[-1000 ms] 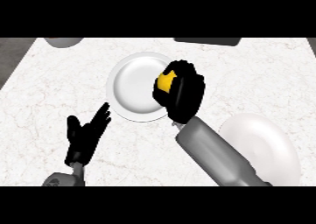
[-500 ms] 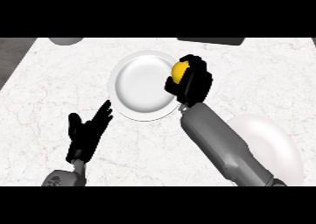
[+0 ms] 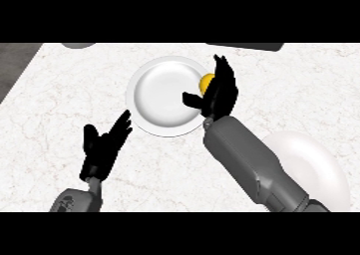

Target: Pick the lemon from the plate and place it in the plate

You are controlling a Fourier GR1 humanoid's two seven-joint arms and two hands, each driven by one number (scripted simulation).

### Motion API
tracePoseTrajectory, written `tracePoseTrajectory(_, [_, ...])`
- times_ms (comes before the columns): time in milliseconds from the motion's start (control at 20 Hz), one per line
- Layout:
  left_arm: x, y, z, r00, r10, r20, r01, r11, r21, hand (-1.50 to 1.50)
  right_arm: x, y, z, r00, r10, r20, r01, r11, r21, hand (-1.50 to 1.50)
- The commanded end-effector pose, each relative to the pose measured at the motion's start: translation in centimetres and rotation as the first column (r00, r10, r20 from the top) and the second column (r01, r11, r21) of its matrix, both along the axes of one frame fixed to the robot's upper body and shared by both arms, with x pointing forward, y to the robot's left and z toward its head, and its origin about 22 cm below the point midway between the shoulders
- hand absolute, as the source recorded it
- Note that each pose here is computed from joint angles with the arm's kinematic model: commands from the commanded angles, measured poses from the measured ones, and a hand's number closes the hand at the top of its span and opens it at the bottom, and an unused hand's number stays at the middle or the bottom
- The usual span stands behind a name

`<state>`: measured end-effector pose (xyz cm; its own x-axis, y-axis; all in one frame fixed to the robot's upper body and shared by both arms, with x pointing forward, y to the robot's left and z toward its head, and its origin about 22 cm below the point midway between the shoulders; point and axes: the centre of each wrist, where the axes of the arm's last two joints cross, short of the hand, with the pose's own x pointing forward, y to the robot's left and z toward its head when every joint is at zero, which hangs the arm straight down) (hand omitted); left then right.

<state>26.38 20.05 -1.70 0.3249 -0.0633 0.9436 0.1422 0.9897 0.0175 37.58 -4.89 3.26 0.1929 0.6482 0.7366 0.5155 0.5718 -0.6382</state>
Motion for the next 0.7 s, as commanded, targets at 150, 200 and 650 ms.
tracePoseTrajectory(150, [-0.6, 1.6, -0.2, 0.999, 0.038, -0.021, -0.039, 0.999, -0.005, 0.0, 0.0, 0.1, 1.1, 0.968, -0.045, 0.246, 0.0, 0.984, 0.181, -1.5])
tracePoseTrajectory(200, [-0.7, 1.9, -0.8, 0.999, 0.047, -0.012, -0.047, 0.999, 0.001, 0.0, -0.1, 0.0, 0.8, 0.973, -0.048, 0.226, 0.003, 0.981, 0.194, -1.5])
tracePoseTrajectory(650, [-2.9, 2.4, -1.4, 0.998, 0.062, -0.023, -0.063, 0.998, -0.006, 0.0, -5.1, 0.7, 0.0, 0.969, 0.092, 0.229, -0.175, 0.911, 0.374, -1.5])
